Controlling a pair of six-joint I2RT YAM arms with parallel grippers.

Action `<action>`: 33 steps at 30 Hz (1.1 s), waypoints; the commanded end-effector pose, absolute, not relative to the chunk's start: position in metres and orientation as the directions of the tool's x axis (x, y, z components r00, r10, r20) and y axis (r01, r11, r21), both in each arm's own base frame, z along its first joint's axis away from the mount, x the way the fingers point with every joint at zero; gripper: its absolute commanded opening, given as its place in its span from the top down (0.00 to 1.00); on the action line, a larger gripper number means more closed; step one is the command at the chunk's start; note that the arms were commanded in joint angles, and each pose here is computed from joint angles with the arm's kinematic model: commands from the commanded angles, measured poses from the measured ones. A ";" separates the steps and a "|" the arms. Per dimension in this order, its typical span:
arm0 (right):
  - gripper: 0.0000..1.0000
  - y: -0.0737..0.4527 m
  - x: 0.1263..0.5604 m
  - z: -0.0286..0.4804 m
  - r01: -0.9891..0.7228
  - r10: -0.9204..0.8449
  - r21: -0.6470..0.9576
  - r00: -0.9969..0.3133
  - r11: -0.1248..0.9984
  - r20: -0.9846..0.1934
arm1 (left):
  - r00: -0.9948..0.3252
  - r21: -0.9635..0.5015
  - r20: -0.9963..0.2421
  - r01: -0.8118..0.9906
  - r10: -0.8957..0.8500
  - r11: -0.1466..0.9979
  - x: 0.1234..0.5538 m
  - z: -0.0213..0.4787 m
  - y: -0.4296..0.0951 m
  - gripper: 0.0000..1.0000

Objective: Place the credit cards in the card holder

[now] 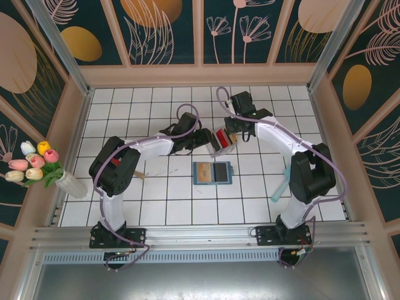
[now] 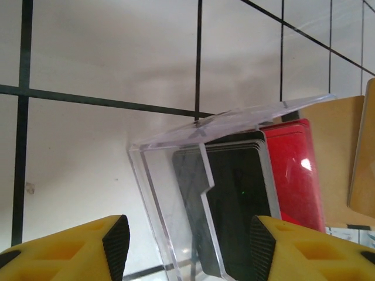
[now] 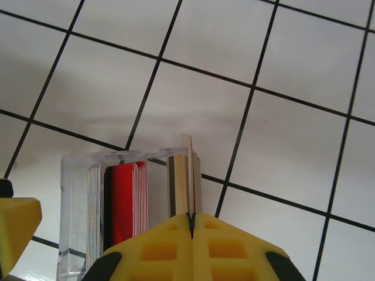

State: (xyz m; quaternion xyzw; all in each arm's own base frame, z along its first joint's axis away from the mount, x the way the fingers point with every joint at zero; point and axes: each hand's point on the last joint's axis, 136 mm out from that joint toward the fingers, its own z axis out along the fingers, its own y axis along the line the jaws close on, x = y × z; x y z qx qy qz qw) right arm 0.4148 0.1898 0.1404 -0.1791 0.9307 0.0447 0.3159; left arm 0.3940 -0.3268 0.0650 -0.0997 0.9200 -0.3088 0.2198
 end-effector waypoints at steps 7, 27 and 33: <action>0.92 0.183 0.424 0.122 -0.311 -0.316 -0.105 -0.778 0.945 -0.543 | -0.904 -0.613 -0.321 -0.028 -0.282 0.790 0.403 0.053 -0.337 0.41; 0.68 0.177 0.421 0.142 -0.258 -0.294 -0.146 -0.762 0.955 -0.577 | -0.915 -0.606 -0.300 -0.037 -0.271 0.795 0.400 0.040 -0.336 0.41; 0.58 0.178 0.422 0.123 -0.265 -0.296 -0.136 -0.791 0.955 -0.535 | -0.914 -0.605 -0.301 -0.035 -0.270 0.795 0.401 0.039 -0.336 0.41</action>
